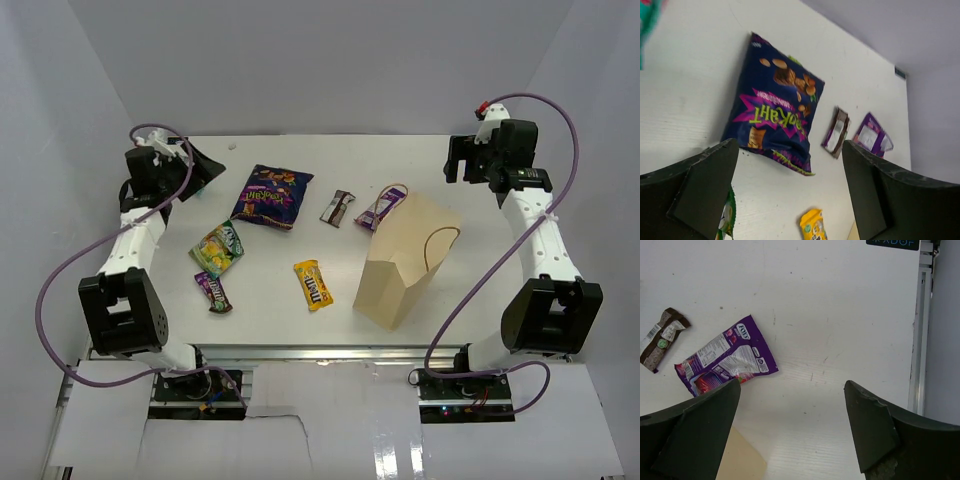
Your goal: Place the snacks into the paper bag
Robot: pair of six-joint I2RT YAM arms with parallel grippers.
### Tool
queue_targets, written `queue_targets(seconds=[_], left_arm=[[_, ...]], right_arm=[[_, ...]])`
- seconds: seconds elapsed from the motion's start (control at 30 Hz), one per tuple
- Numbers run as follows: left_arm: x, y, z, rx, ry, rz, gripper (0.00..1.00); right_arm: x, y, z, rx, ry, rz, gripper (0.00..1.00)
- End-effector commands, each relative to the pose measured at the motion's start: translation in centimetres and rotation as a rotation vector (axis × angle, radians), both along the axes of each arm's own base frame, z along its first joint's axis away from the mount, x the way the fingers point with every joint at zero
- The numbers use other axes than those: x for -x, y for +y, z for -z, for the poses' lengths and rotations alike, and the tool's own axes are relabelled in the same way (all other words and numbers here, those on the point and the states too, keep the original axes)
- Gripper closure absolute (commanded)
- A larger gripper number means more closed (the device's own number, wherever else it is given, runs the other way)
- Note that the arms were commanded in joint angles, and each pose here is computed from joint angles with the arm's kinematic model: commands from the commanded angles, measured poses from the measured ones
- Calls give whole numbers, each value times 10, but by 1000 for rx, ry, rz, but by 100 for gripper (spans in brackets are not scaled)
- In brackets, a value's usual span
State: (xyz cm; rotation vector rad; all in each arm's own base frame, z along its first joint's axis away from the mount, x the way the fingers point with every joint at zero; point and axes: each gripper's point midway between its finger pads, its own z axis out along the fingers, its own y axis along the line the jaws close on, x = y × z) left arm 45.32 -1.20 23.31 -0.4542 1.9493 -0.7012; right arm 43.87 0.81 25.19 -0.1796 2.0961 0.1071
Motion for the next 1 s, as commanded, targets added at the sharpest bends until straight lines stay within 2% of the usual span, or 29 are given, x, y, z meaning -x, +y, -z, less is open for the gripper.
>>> queue_targets(seconds=[0.0, 0.07, 0.1, 0.17, 0.27, 0.3, 0.33, 0.4, 0.43, 0.5, 0.57, 0.7, 0.83, 0.93, 0.97], left_arm=[[8, -53, 20, -43, 19, 213, 5], [-1, -71, 18, -135, 20, 262, 5], [-9, -73, 34, -157, 56, 272, 5], [-24, -85, 31, -244, 42, 306, 5], [-45, -90, 60, -358, 90, 312, 5], [-58, -89, 51, -380, 64, 308, 6], [-67, -88, 71, -402, 106, 309, 7], [-82, -98, 66, -406, 70, 344, 7], [-86, -103, 83, -407, 96, 366, 8], [-94, -116, 86, -443, 80, 408, 9], [-93, -120, 109, -506, 124, 425, 9], [-89, -103, 135, -600, 197, 358, 9], [-79, -107, 155, -577, 234, 394, 10], [-67, -124, 162, -484, 244, 459, 19], [-63, -129, 165, -454, 250, 480, 35]], right_arm=[[-12, 8, -33, -35, -99, -43, 10], [-10, 16, -35, 42, -125, -176, 10], [2, 34, -30, 49, -104, -328, 10], [12, 43, -24, 134, -121, -482, 10], [31, 60, -21, 109, -135, -622, 8], [38, 68, -23, 84, -151, -669, 6], [41, 69, -18, 69, -144, -683, 5], [46, 74, -17, 25, -142, -712, 4], [47, 73, -17, 16, -140, -709, 4], [47, 74, -17, -2, -136, -712, 4], [48, 74, -15, -10, -130, -715, 4], [50, 73, -10, -21, -115, -715, 4], [50, 72, -4, -43, -95, -709, 4], [48, 72, -3, -55, -90, -708, 4], [47, 71, -4, -55, -92, -706, 4]])
